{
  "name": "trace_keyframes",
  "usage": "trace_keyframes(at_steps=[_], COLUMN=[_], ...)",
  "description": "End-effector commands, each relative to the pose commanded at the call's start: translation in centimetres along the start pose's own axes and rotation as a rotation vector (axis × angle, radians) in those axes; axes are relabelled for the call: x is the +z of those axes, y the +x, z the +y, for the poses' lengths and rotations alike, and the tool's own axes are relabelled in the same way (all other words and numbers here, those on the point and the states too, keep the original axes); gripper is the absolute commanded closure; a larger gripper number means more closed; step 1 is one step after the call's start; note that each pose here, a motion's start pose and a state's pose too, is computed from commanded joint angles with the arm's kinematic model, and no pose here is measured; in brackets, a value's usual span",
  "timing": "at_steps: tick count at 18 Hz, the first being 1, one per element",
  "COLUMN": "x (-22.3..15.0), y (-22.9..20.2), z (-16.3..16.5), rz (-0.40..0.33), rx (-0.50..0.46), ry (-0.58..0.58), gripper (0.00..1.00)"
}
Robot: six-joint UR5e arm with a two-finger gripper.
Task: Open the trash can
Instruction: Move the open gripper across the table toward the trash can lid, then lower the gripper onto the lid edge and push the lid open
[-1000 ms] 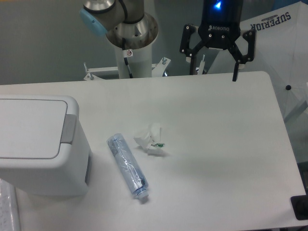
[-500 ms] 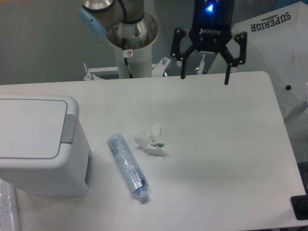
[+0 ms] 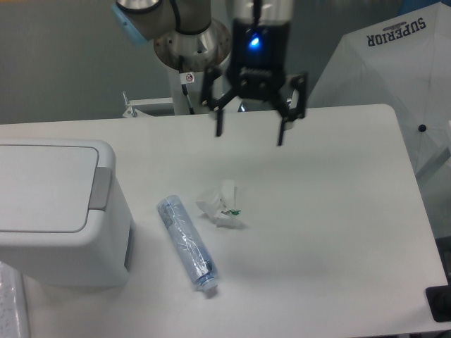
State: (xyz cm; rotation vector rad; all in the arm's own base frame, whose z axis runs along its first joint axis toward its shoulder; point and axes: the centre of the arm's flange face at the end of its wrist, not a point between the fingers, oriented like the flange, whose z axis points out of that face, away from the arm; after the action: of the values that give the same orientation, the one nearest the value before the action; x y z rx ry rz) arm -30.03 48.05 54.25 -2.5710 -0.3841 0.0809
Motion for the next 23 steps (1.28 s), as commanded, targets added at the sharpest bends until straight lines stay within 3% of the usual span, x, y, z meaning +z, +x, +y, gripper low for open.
trace_keyframes(at_steps=[10,23], x=[4.3,7.3], y=[4.5,6.7], z=[-2.1,-1.8], rz=[0.056,0.108], rx=[-0.348,-0.368], ry=[0.014,-0.032], gripper=[0.0,0.0])
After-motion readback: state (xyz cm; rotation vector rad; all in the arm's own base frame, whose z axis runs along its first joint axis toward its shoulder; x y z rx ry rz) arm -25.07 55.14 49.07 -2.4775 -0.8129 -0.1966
